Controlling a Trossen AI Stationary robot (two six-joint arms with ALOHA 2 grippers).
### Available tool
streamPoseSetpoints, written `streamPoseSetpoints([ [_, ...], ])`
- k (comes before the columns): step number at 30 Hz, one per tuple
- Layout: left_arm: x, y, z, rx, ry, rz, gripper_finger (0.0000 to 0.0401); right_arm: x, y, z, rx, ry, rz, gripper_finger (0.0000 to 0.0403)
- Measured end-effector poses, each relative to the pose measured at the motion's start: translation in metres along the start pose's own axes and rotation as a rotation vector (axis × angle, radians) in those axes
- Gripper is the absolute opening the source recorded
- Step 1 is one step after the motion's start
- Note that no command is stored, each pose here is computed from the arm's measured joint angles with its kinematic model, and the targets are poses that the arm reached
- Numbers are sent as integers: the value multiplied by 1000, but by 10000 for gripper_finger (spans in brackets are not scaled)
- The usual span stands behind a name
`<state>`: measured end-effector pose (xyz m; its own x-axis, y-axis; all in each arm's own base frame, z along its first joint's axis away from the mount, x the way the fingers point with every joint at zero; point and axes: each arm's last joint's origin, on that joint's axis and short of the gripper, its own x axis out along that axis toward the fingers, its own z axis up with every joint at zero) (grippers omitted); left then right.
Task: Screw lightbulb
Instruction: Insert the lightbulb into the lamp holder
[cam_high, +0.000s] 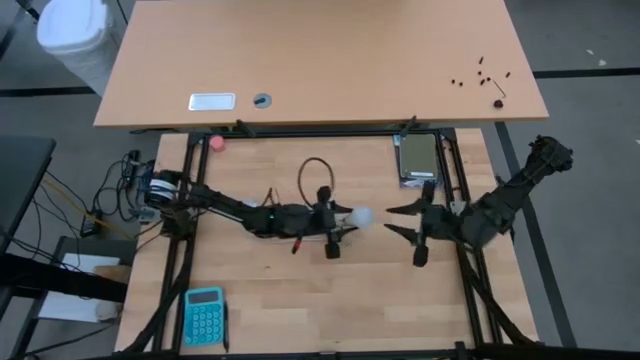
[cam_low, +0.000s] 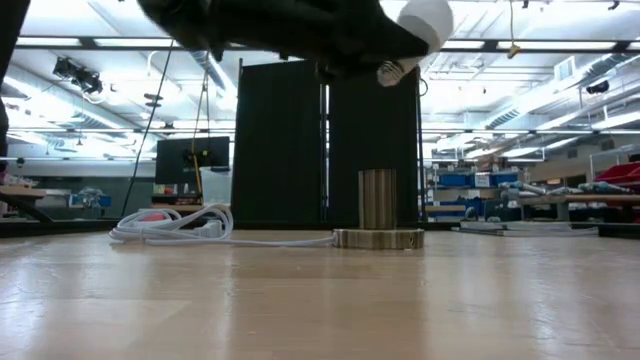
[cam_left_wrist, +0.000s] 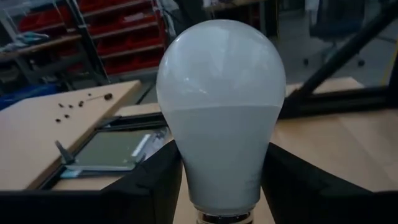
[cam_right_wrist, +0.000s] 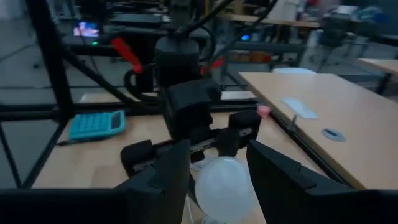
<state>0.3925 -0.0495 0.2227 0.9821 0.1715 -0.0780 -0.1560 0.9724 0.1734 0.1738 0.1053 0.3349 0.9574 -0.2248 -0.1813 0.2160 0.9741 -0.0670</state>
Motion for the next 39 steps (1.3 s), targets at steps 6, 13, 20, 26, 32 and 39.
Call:
streamPoseSetpoints([
  [6, -15, 4, -24, -43, -60, 10, 202, 22, -21, 1, -18, 36, 29, 173],
  [13, -36, 12, -47, -97, -153, 39, 202, 49, -31, -16, 30, 135, 62, 172],
  [20, -40, 12, -64, -123, -131, 37, 202, 74, -35, -74, 122, 316, -12, 172],
  [26, -31, 6, -84, -173, -147, 35, 202, 91, -32, -107, 206, 367, -62, 172],
  [32, -29, 6, -87, -185, -211, 45, 202, 103, -28, -125, 232, 323, -96, 170],
  [39, -23, 5, -83, -141, -198, 48, 202, 112, -32, -127, 244, 260, -139, 170],
])
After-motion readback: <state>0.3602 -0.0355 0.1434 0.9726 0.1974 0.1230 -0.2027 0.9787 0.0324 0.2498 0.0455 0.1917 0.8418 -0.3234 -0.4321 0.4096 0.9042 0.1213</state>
